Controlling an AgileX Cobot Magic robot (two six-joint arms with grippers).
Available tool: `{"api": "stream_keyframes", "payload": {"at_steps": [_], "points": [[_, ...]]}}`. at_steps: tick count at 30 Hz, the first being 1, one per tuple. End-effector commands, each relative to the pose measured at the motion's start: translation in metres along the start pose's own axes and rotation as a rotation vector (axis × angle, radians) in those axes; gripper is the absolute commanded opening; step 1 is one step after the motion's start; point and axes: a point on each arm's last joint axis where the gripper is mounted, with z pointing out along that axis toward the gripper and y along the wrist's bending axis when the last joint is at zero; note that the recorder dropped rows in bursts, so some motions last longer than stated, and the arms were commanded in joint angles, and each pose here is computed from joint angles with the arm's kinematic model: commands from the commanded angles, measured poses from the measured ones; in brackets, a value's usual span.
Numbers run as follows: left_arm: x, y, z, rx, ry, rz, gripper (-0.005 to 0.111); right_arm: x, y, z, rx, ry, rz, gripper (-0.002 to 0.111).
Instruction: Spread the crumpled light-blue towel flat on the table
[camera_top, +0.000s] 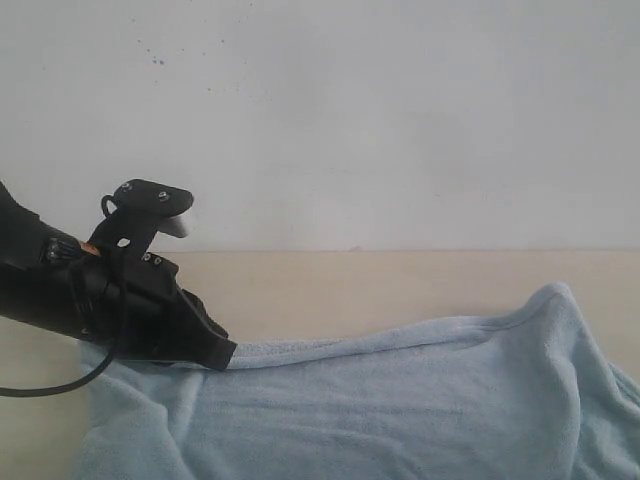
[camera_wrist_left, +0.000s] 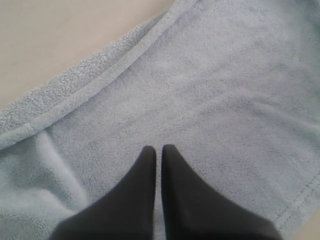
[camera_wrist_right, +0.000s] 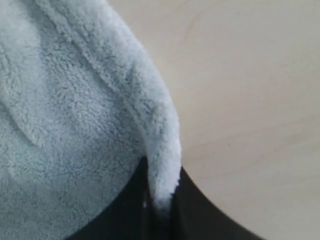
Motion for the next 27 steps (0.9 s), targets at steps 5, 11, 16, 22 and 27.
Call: {"api": "stream_keyframes", "payload": {"at_steps": [5,11,16,22,27], "points": [[-0.002,0.002,0.0,-0.023,-0.011,0.045,0.004,-0.002,0.005,-0.008,-0.034,-0.044,0.012,0.0],[0.007,0.017,-0.002,-0.059,0.048,0.055,0.004,-0.02,0.028,-0.063,-0.18,-0.29,0.077,0.0],[0.05,0.016,0.013,0.007,0.271,0.031,0.004,-0.043,0.034,-0.121,-0.217,-0.521,0.171,0.0],[0.063,0.008,0.015,0.047,0.316,0.139,0.004,-0.046,0.0,-0.096,0.117,-0.42,0.014,0.0],[0.06,0.008,0.012,0.039,0.294,0.136,0.004,-0.052,-0.031,-0.067,0.383,-0.293,-0.037,0.003]]}}
